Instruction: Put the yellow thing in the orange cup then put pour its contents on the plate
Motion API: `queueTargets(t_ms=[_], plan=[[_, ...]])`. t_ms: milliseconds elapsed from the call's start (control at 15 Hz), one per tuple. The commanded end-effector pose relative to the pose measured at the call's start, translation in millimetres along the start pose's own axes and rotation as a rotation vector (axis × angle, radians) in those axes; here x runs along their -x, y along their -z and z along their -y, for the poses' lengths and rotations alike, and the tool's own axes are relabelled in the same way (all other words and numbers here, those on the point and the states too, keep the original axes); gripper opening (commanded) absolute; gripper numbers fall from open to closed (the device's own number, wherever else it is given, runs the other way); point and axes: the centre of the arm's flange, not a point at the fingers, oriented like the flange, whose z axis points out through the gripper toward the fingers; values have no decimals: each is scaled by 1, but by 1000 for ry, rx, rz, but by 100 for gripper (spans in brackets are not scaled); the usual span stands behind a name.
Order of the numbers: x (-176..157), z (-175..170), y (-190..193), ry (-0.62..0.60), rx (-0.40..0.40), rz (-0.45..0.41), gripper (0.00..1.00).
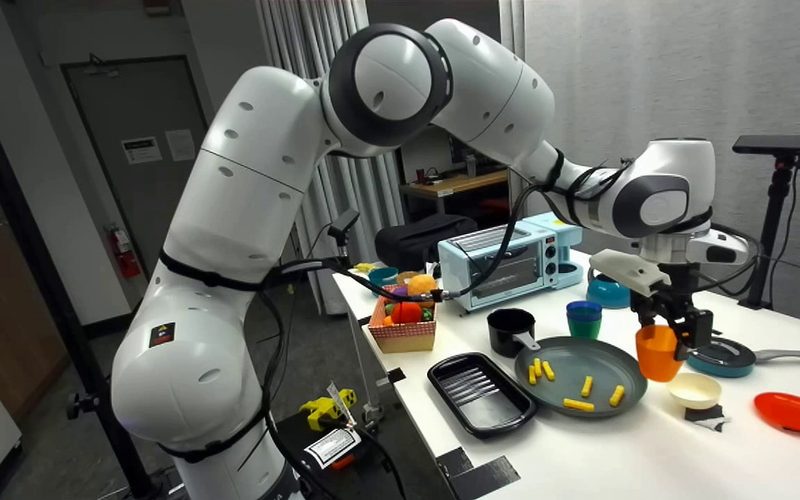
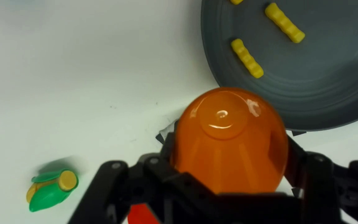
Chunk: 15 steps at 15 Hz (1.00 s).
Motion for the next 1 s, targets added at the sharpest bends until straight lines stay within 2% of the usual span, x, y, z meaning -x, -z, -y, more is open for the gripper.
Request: queueTargets(t_ms=[0,200,467,933], plan=[[5,-23,-12,-57,8,3,52],[3,-42,-23,-98,13,6,52],[-10,-56,-37,-122,21,-48,52],[-16,-49,-76,-114,38,-45,52]])
